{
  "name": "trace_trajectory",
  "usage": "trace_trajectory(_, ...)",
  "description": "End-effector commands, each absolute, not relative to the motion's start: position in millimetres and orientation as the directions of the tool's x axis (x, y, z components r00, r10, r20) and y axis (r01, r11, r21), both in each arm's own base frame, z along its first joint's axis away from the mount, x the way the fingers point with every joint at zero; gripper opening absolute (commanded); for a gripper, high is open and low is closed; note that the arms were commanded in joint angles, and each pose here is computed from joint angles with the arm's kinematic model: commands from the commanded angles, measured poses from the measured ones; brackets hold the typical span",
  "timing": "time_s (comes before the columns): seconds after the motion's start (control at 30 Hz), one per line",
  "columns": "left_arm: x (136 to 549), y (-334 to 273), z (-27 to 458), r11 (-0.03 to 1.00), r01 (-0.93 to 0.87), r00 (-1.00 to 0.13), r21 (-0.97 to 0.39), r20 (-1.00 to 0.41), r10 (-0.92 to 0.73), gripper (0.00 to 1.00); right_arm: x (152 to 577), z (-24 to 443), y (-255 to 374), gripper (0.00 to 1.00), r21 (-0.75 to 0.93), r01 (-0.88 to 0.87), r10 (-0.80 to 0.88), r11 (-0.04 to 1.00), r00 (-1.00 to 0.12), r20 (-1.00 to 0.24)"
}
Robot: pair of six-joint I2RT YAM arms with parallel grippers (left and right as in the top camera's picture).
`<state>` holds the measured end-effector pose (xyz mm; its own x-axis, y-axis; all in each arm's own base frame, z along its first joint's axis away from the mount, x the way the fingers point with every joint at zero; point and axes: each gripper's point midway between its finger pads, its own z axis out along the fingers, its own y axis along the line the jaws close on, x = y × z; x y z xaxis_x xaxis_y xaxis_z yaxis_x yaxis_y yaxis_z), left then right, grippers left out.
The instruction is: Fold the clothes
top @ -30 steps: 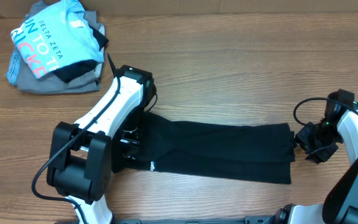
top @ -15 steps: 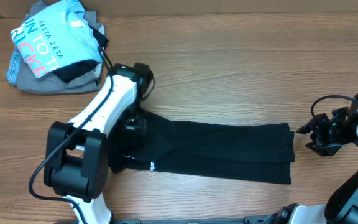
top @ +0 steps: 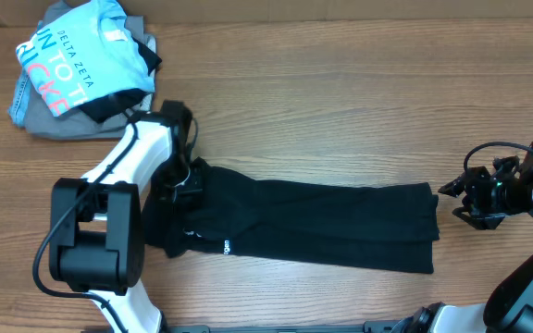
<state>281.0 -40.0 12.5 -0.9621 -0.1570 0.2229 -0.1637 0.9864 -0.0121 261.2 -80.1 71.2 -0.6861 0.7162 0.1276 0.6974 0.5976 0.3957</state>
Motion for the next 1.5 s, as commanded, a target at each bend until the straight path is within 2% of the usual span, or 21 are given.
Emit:
trace_trajectory(0.0, 272.4, -25.6, 16.7, 0.977, -0.209, -0.948, -0.046, 0.255, -0.191, 0.04, 268.4, 80.6, -83.0, 0.57, 0.418, 0.675, 0.712, 0.608, -0.697, 0.090)
trace_trajectory(0.2, 274.5, 11.4, 28.7, 0.944, -0.314, -0.927, -0.097, 0.246, -0.283, 0.04, 269.0, 80.5, -83.3, 0.58, 0.418, 0.674, 0.711, 0.609, -0.697, 0.087)
trace_trajectory(0.3, 279.0, 17.6, 33.0, 0.934, -0.327, -0.931, -0.145, 0.221, -0.291, 0.04, 271.1, 79.9, -83.8, 0.62, 0.421, 0.668, 0.710, 0.614, -0.700, 0.077)
trace_trajectory(0.6, 295.5, 48.3, 44.2, 0.919, -0.363, -0.930, -0.152, 0.124, -0.347, 0.05, 269.2, 60.4, -49.4, 0.85, 0.415, 0.580, 0.604, 0.701, -0.792, 0.089)
trace_trajectory(0.77, 298.4, 63.5, 48.5, 0.892, -0.412, -0.911, -0.186, 0.102, -0.400, 0.05, 252.2, 33.2, -50.9, 0.88, 0.253, 0.621, 0.612, 0.741, -0.781, 0.124)
trace_trajectory(0.83, 298.2, 64.8, 49.3, 0.895, -0.393, -0.919, -0.211, 0.098, -0.381, 0.11, 249.7, 27.0, -52.1, 0.89, 0.234, 0.635, 0.620, 0.736, -0.771, 0.143)
trace_trajectory(0.9, 296.4, 66.6, 49.5, 0.892, -0.399, -0.917, -0.212, 0.103, -0.385, 0.27, 248.2, 24.6, -45.5, 0.89, 0.256, 0.639, 0.615, 0.725, -0.768, 0.179)
trace_trajectory(0.97, 296.4, 63.2, 50.4, 0.894, -0.382, -0.924, -0.235, 0.105, -0.367, 0.37, 249.9, 27.0, -26.1, 0.89, 0.356, 0.578, 0.538, 0.734, -0.815, 0.215)
trace_trajectory(1.03, 296.9, 60.1, 51.3, 0.889, -0.382, -0.924, -0.254, 0.108, -0.366, 0.42, 247.7, 30.7, -7.6, 0.89, 0.435, 0.526, 0.465, 0.731, -0.850, 0.248)
trace_trajectory(1.27, 305.3, 60.9, 61.4, 0.888, -0.373, -0.928, -0.268, 0.084, -0.364, 0.43, 224.4, 12.4, 6.7, 0.89, 0.417, 0.536, 0.439, 0.734, -0.843, 0.311)
trace_trajectory(1.47, 327.9, 54.6, 92.9, 0.880, -0.321, -0.940, -0.351, 0.005, -0.342, 0.43, 220.0, 3.6, 26.5, 0.74, 0.525, 0.508, 0.407, 0.683, -0.861, 0.304)
